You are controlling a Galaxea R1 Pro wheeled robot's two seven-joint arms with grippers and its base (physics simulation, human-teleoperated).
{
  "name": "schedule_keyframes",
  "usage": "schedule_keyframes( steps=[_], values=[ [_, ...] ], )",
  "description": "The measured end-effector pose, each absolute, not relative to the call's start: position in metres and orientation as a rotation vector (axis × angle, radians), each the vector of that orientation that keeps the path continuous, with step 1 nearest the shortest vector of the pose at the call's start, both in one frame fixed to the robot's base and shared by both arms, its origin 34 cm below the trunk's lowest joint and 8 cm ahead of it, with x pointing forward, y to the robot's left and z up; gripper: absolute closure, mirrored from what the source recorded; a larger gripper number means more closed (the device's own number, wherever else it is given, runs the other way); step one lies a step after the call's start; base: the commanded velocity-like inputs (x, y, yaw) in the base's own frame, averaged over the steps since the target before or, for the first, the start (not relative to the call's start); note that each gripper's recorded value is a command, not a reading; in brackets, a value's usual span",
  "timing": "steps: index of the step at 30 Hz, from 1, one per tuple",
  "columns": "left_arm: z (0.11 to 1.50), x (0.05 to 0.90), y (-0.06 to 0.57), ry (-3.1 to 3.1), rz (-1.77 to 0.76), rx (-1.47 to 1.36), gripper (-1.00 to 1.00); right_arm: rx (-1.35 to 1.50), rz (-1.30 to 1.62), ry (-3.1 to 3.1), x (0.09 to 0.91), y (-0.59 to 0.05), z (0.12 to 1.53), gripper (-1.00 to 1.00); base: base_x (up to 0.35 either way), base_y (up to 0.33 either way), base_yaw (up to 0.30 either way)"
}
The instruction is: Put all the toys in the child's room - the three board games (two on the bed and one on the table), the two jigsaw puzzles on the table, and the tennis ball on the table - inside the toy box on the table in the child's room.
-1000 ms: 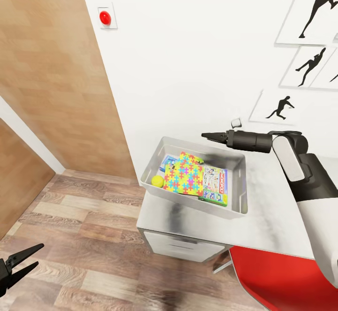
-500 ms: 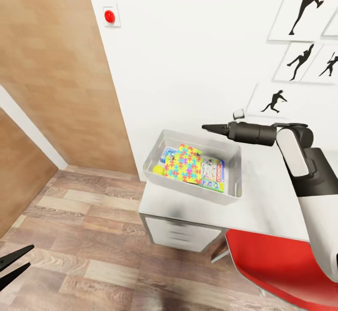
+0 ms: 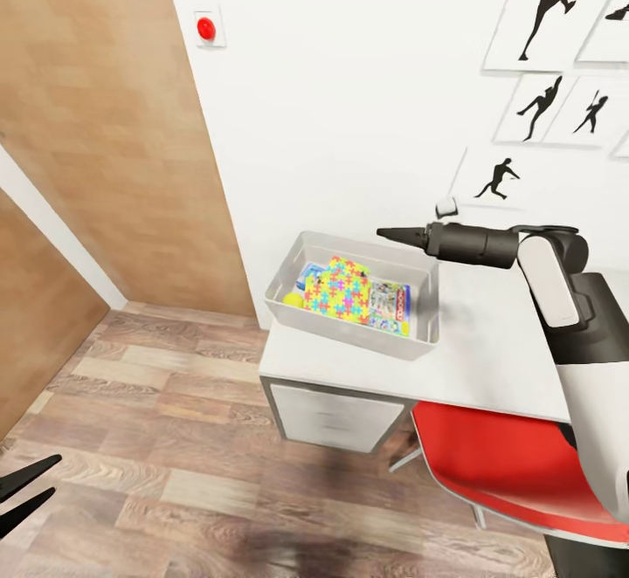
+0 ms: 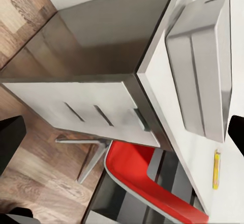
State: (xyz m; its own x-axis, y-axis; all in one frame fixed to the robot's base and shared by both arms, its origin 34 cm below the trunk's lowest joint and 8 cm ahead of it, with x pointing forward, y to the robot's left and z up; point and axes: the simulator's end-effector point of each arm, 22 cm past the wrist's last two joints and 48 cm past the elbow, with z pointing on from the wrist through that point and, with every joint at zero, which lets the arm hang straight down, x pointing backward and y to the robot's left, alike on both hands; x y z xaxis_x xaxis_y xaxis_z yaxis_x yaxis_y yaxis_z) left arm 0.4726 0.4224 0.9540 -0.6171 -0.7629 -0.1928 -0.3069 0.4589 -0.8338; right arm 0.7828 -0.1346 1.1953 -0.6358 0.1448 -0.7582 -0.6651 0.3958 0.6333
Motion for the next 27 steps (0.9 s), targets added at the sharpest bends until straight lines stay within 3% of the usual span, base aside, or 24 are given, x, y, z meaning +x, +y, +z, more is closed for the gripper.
schedule_keyframes(
  steps=[16, 27],
  values=[
    [0.96, 0.478, 0.423, 2.145, -1.072, -0.866, -1.0, -0.459, 1.305, 1.864, 0.782, -0.139, 1.203, -1.0, -0.015, 0.0, -0.222],
    [1.042, 0.549, 0.466, 1.999, -0.988, -0.66, -1.0, -0.421, 1.237, 1.867, 0.789, -0.173, 1.208, -1.0, -0.002, 0.0, -0.274]
  ],
)
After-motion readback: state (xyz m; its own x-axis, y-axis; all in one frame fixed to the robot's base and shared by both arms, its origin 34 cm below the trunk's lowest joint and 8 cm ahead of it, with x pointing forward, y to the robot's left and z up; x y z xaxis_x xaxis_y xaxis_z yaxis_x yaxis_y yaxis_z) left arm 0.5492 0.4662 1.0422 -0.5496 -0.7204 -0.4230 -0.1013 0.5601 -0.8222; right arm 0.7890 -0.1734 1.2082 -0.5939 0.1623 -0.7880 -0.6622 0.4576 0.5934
